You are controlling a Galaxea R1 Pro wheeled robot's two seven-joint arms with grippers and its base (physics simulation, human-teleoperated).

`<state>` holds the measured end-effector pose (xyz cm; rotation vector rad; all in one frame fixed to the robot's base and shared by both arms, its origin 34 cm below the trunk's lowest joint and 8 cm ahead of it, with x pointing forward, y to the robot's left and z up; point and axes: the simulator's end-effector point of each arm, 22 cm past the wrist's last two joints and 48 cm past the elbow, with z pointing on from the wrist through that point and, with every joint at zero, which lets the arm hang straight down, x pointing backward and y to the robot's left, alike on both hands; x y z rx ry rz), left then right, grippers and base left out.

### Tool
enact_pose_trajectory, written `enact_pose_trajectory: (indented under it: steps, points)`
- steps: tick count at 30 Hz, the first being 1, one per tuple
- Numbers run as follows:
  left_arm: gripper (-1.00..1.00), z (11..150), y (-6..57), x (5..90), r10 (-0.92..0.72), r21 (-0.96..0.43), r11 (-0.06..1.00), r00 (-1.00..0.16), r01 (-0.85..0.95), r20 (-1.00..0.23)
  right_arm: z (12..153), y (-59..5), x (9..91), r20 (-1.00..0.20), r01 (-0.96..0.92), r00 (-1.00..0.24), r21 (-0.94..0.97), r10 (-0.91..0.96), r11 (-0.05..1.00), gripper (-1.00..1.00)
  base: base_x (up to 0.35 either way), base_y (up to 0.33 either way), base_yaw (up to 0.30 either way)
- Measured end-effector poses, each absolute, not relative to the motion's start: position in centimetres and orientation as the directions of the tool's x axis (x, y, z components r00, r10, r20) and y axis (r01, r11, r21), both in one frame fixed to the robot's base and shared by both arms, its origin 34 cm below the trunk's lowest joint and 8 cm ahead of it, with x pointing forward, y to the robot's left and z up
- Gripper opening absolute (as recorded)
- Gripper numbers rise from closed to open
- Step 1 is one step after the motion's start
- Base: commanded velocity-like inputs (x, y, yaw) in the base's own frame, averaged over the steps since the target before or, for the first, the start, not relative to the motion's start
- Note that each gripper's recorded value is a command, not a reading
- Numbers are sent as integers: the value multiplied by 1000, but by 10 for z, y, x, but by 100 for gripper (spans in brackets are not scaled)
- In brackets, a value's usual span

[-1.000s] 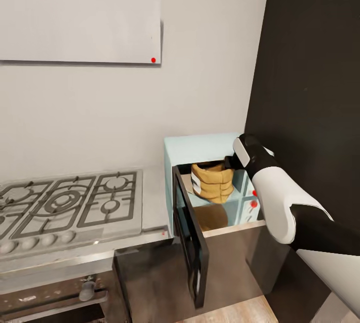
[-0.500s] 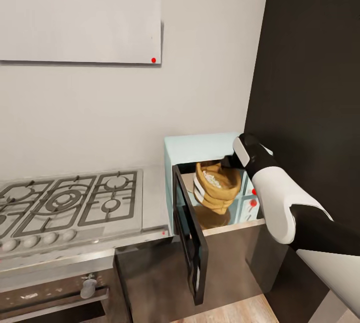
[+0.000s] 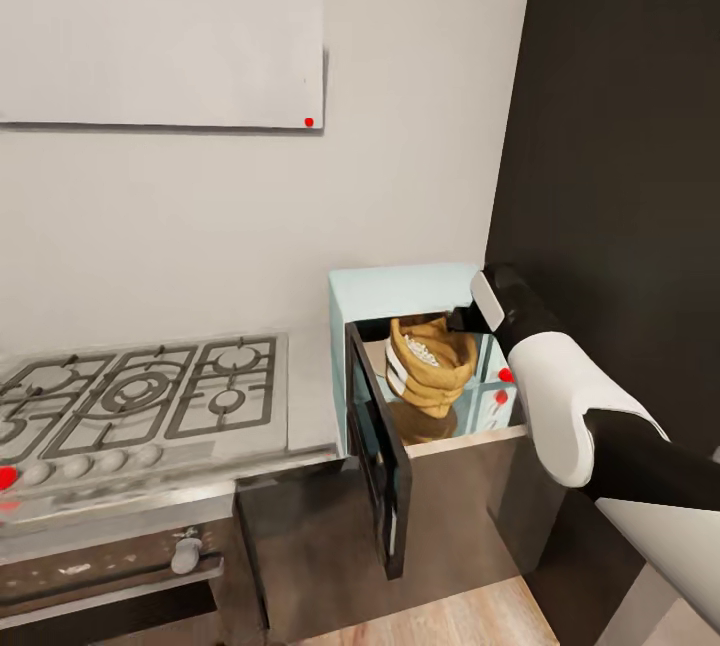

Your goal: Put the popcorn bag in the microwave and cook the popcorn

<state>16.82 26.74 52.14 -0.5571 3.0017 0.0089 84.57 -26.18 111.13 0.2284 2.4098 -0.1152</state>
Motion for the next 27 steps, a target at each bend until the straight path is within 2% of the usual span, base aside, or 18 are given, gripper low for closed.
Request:
enact_pose_trajectory:
  steps: [7, 14, 18, 27]
  points:
    - [100, 521, 267, 168, -358, -11, 933, -929, -359, -88, 1110, -261, 845, -659, 194, -740, -18, 134, 981, 100, -345, 0, 0]
    - [100, 521, 267, 168, -358, -10, 933, -929, -359, -88, 1132, -244, 854, -697, 137, -702, 67, 145, 988, 100, -321, 0, 0]
    - [100, 522, 267, 168, -358, -11, 933, -929, -359, -89, 1134, -245, 855, -701, 123, -697, 90, 150, 988, 100, -109, 0, 0]
    - [100, 522, 267, 168, -358, -11, 934, -930, -358, -89, 1102, -336, 843, -679, 198, -703, 98, 211, 975, 100, -4, 0, 0]
